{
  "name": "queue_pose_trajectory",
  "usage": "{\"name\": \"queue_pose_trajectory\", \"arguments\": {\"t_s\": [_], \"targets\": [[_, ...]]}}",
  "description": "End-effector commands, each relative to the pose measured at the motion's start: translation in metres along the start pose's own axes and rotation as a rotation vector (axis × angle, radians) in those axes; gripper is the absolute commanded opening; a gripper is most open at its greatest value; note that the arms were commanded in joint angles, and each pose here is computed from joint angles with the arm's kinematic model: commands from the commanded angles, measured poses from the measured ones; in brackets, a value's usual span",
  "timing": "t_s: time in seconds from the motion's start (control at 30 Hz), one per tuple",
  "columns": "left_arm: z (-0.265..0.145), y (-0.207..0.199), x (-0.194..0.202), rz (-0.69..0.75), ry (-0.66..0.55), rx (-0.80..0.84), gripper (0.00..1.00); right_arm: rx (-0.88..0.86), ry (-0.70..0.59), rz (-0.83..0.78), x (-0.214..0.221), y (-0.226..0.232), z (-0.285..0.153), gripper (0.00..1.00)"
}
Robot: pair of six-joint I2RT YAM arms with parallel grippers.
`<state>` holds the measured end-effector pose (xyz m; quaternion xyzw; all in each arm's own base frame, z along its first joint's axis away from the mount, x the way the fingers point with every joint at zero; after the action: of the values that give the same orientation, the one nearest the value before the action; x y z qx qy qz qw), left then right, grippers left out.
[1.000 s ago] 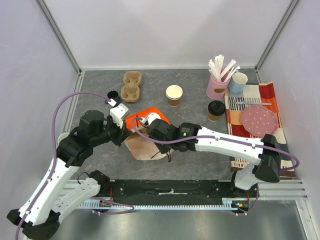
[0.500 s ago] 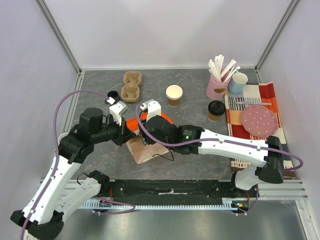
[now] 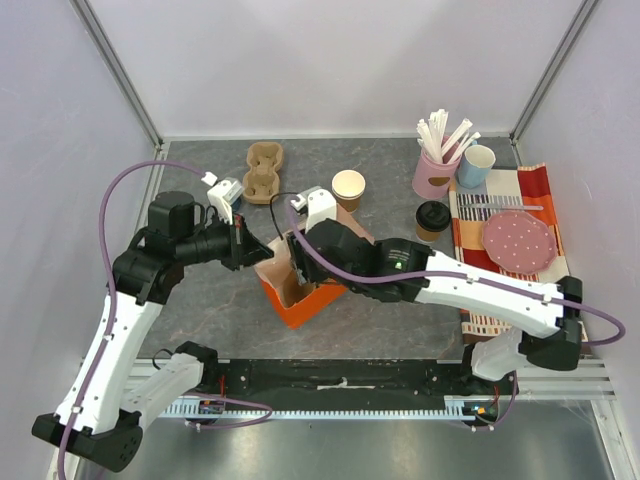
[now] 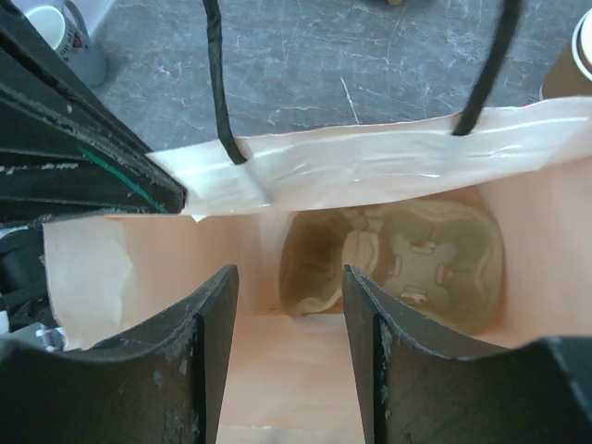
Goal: Pack the takeout coffee
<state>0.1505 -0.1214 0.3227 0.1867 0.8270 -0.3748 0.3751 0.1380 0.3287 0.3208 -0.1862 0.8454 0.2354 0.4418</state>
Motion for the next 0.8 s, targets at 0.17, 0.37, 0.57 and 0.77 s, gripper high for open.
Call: {"name": "queue_pose_trajectory", "arguments": {"t_s": [0.17,0.37,0.57,0.77], "targets": [[0.001,0.003,0.02,-0.023,0.018,0.021,0.02,0.073,0.372,-0.153,0.055,-0.008,0.037,0.59],[0.012,0.01,0.027,-0.084,0.044,0.036,0.02,0.054,0.372,-0.247,0.07,-0.008,0.065,0.68],[0.017,0.019,0.024,-0.115,0.032,0.01,0.02,0.07,0.409,-0.201,0.094,-0.009,0.09,0.7],[0.013,0.021,0.024,-0.07,0.015,-0.03,0.02,0.164,0.506,-0.156,0.133,-0.032,0.096,0.68]]}}
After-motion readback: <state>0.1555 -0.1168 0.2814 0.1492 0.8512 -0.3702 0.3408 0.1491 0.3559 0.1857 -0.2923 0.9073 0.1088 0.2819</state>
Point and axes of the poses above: each gripper's point midway between its finger pads, its own z axis out along the fingers, its own y axis along the line the jaws close on, x = y × z, the point moved 7 cm from there along -z, back along the fingers, and after that the axes turned 2 degrees about z, right-handed, at the moved point
